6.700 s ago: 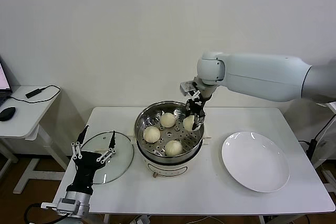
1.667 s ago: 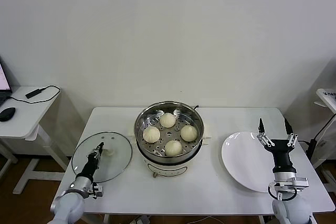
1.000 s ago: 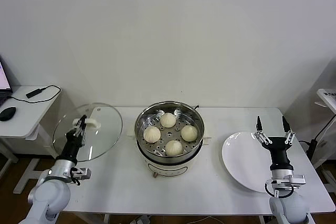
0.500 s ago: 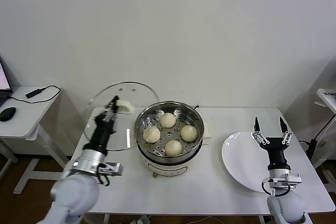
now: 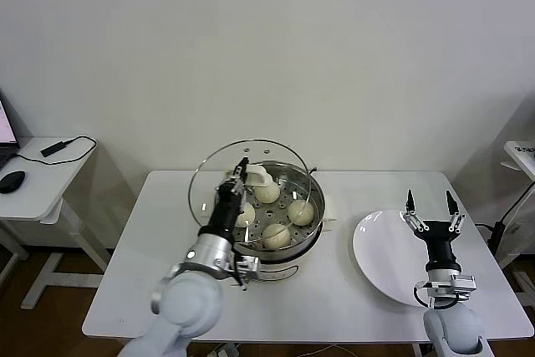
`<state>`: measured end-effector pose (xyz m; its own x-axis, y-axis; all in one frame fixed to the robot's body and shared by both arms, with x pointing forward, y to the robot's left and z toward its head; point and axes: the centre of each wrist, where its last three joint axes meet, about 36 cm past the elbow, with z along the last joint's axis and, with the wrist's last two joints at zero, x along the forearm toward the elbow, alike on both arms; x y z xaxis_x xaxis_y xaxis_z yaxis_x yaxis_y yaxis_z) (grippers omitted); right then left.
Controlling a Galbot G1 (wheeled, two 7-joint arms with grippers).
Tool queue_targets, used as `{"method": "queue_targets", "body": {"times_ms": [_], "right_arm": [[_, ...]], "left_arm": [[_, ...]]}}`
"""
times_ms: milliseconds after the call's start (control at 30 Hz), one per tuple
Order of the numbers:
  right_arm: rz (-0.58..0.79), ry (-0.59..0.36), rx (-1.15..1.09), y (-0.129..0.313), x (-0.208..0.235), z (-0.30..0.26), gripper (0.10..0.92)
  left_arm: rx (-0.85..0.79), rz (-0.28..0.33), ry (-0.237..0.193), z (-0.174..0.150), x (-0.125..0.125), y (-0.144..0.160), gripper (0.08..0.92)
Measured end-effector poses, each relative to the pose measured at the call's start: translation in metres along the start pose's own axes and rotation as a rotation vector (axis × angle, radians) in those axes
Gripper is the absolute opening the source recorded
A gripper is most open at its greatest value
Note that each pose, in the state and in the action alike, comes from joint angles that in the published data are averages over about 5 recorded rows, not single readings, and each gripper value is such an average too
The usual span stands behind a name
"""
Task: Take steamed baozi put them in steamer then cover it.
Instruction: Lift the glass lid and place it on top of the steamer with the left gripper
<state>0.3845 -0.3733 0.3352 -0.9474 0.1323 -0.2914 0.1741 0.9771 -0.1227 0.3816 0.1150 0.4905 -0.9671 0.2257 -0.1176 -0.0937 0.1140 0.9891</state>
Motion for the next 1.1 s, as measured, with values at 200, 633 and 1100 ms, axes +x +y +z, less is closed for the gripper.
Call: {"method": "queue_targets", "body": {"times_ms": [200,633,1100], "right_arm": [[0.010,0.013,0.005,0.002,0.000,0.004,0.823],[0.024,0.035,0.011,0.004,0.003,0.010,0.823],[0.038,0.041,0.014,0.002,0.005,0.011,0.823]], "left_arm": [[0.002,0.022,0.032,-0.018,-0.013,-0.011,0.194],[-0.006,0.061,0.074,-0.042,-0.027,-0.031,0.194],[-0.009,0.091,0.089,-0.056,-0.039,-0.050,0.194]]}}
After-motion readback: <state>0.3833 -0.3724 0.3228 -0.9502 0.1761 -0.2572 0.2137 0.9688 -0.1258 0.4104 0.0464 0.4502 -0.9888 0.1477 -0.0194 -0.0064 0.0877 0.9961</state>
